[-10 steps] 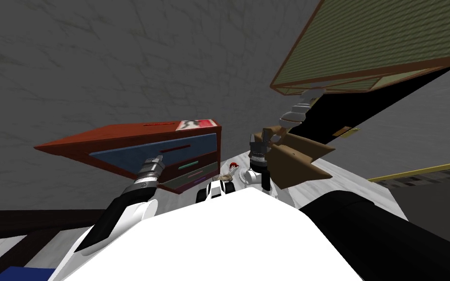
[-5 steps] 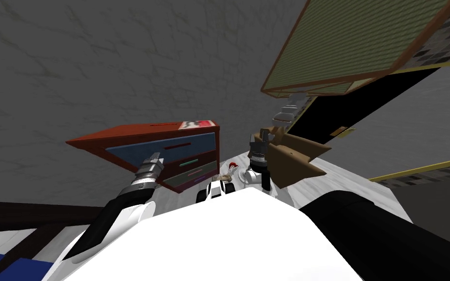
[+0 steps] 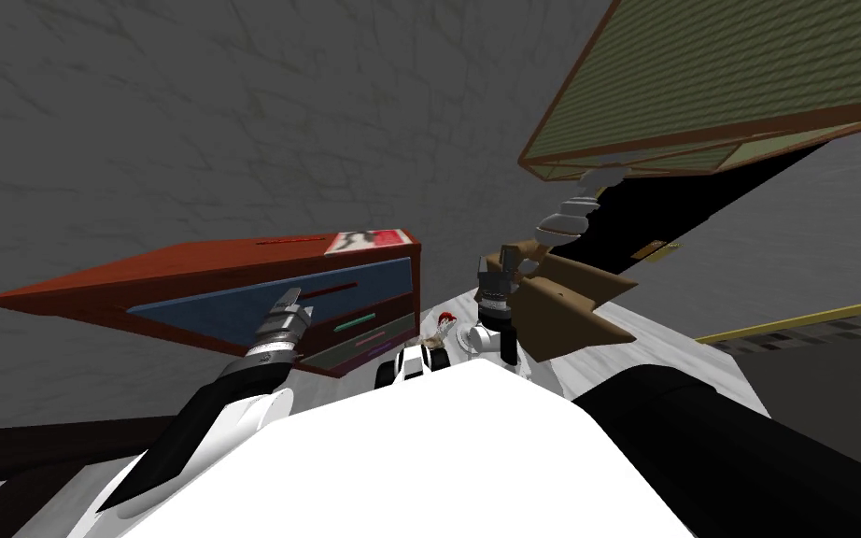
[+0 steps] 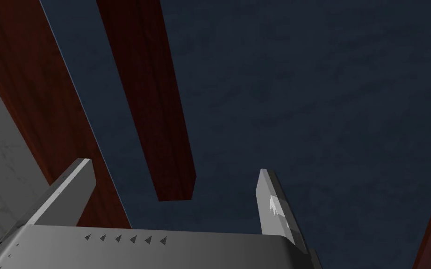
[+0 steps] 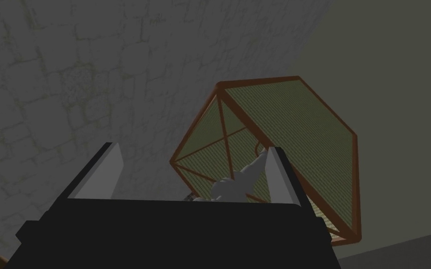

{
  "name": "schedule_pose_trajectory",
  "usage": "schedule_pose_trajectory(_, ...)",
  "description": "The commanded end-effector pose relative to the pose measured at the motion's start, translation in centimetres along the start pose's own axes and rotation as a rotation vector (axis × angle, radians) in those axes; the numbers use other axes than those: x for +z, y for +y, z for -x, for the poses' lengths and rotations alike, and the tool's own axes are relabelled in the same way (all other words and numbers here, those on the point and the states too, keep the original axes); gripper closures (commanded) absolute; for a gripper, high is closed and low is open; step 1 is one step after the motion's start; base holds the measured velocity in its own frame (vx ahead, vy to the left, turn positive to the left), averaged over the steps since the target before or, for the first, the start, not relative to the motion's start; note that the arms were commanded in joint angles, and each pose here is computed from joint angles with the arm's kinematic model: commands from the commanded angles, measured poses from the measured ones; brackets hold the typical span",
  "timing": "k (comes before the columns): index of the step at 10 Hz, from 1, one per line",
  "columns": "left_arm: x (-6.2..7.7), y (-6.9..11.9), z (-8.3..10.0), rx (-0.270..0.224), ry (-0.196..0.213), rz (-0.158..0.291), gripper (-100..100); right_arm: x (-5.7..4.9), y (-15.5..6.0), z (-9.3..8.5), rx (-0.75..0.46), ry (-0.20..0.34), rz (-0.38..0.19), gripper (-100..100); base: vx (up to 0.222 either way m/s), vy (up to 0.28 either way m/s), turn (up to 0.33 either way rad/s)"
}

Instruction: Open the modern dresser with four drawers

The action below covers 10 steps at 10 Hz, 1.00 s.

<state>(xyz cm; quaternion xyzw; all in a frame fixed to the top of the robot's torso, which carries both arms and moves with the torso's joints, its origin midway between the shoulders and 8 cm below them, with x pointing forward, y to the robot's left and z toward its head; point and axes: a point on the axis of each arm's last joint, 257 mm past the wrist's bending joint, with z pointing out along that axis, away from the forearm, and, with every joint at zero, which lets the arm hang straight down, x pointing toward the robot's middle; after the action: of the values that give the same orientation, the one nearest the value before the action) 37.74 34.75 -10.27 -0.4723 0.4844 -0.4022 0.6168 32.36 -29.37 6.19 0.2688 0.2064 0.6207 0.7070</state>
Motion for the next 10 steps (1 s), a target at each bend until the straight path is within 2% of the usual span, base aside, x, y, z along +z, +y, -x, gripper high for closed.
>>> schedule_pose_trajectory(1, -0.31, -0.2, -0.11, 0.0, 0.004, 0.001, 100, 0.0, 0.0, 0.0, 0.0, 0.0, 0.0, 0, -0.107, -0.031, 0.024)
schedule_pose_trajectory(5, -0.59, -0.43, -0.21, 0.001, 0.009, 0.002, 100, 0.01, 0.0, -0.01, 0.0, 0.0, 0.0, 0, -0.162, -0.046, 0.015)
schedule_pose_trajectory(6, -0.42, -0.12, -0.02, 0.0, 0.003, 0.006, -100, 0.0, 0.0, -0.01, 0.0, 0.0, 0.0, 0, 0.073, 0.015, -0.001)
schedule_pose_trajectory(10, -0.25, 0.23, 0.2, -0.001, -0.004, 0.011, -100, -0.01, 0.0, 0.01, 0.0, 0.0, 0.0, 0, 0.146, 0.021, 0.0)
